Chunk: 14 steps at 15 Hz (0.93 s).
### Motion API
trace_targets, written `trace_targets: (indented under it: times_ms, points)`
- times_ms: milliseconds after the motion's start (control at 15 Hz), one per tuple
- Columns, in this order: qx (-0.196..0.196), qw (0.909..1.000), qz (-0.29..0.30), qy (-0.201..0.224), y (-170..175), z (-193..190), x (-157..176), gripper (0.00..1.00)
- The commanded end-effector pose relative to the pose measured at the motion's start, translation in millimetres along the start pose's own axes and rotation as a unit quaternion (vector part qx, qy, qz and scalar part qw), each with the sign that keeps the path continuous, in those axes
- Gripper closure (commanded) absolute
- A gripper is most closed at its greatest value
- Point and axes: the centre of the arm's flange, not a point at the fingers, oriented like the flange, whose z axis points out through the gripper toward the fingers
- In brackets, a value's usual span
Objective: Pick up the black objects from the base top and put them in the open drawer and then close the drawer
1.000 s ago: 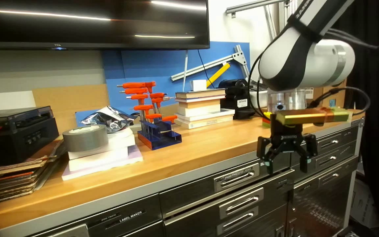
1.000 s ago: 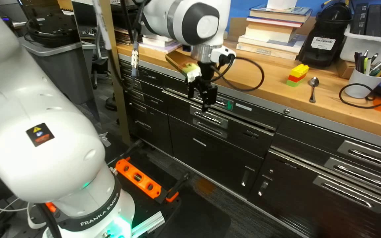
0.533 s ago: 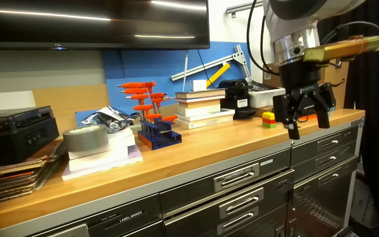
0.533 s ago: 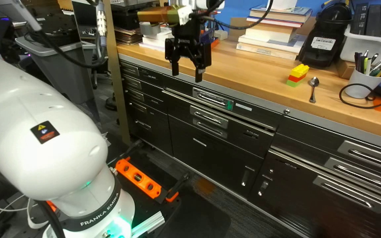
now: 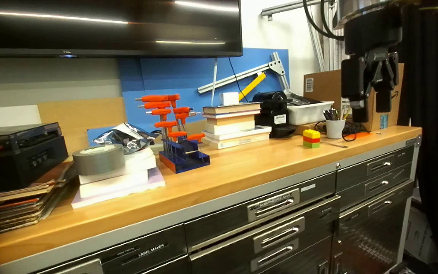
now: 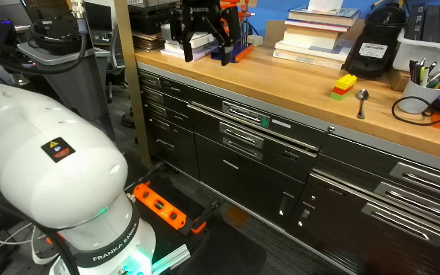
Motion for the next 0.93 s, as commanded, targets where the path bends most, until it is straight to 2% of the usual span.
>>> trace_targets:
  times_ms: [0, 200, 533, 600, 867]
  points:
    - [0.047, 0.9974, -0.037, 0.04, 13, -14, -18, 0.0]
    - [0.087, 0.9938, -0.046, 0.052, 21, -16, -24, 0.0]
    - [0.129, 0.9891, -0.031, 0.064, 25, -15, -30, 0.0]
    - [0.107, 0.9925, -0.032, 0.049, 25, -9, -21, 0.0]
    - [0.116, 0.9914, -0.029, 0.053, 26, -9, -23, 0.0]
